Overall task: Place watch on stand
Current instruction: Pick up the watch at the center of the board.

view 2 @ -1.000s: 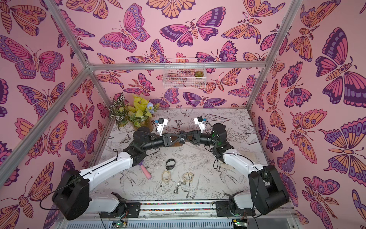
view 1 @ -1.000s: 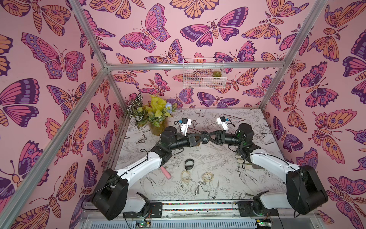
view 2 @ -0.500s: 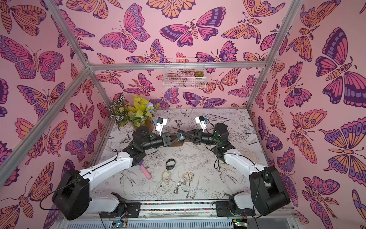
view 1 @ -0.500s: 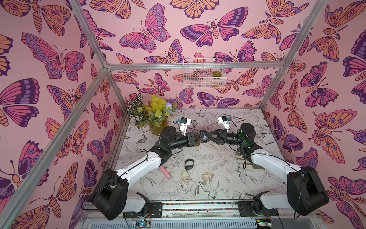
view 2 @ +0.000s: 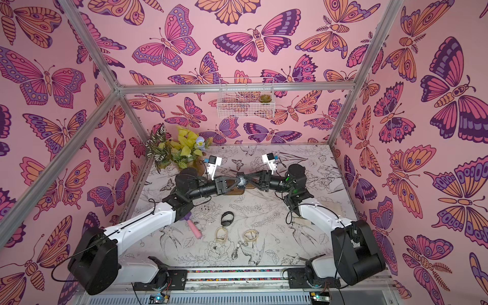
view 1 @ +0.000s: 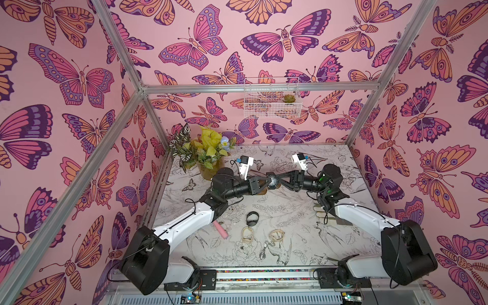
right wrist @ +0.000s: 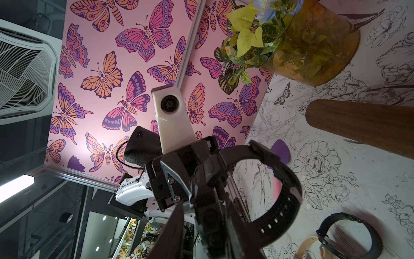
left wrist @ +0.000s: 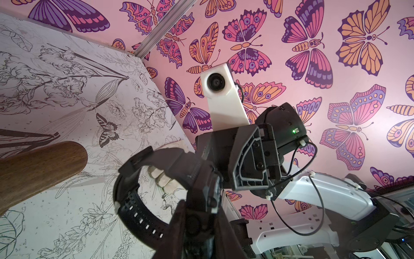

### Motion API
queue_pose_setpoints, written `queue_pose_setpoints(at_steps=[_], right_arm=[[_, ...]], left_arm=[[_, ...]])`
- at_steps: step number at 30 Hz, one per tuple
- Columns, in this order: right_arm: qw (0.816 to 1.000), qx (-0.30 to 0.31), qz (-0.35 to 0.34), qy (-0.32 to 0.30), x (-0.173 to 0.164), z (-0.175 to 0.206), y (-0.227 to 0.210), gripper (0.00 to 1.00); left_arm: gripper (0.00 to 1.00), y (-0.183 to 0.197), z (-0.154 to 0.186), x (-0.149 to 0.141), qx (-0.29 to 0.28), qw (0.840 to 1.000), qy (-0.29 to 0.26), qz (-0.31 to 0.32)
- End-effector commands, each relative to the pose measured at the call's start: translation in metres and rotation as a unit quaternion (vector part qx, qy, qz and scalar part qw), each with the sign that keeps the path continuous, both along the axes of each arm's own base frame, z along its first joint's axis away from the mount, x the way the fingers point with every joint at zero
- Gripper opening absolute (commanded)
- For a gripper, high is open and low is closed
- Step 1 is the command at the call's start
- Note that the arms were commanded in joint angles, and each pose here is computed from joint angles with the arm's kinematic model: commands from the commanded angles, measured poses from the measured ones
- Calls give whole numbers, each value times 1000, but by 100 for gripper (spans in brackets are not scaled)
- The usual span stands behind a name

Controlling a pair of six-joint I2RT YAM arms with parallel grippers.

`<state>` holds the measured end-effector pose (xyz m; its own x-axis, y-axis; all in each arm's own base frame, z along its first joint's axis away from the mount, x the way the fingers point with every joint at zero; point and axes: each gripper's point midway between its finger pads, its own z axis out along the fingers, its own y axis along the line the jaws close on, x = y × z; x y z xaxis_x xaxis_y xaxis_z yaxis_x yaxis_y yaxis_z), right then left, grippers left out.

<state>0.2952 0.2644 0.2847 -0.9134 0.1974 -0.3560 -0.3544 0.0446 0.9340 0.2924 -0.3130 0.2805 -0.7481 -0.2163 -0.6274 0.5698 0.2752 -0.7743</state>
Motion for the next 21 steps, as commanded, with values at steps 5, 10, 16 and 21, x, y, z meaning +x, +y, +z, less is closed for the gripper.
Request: queue_pose_setpoints(at_steps=[5, 10, 16, 21], right_arm=[[1000, 4, 14, -13, -2, 1, 1, 31], [1000, 0, 16, -14, 0, -2, 4, 24], [1000, -7, 17, -13, -1, -7, 4, 7], [999, -17, 23, -14, -5, -12, 6, 7]], left_arm=[[0, -2, 6, 2, -7, 1000, -9, -10], [0, -4, 5, 4, -10, 1000, -4, -12], [0, -5, 6, 5, -13, 1000, -5, -14], [0, -7, 6, 6, -14, 1000, -3, -17]])
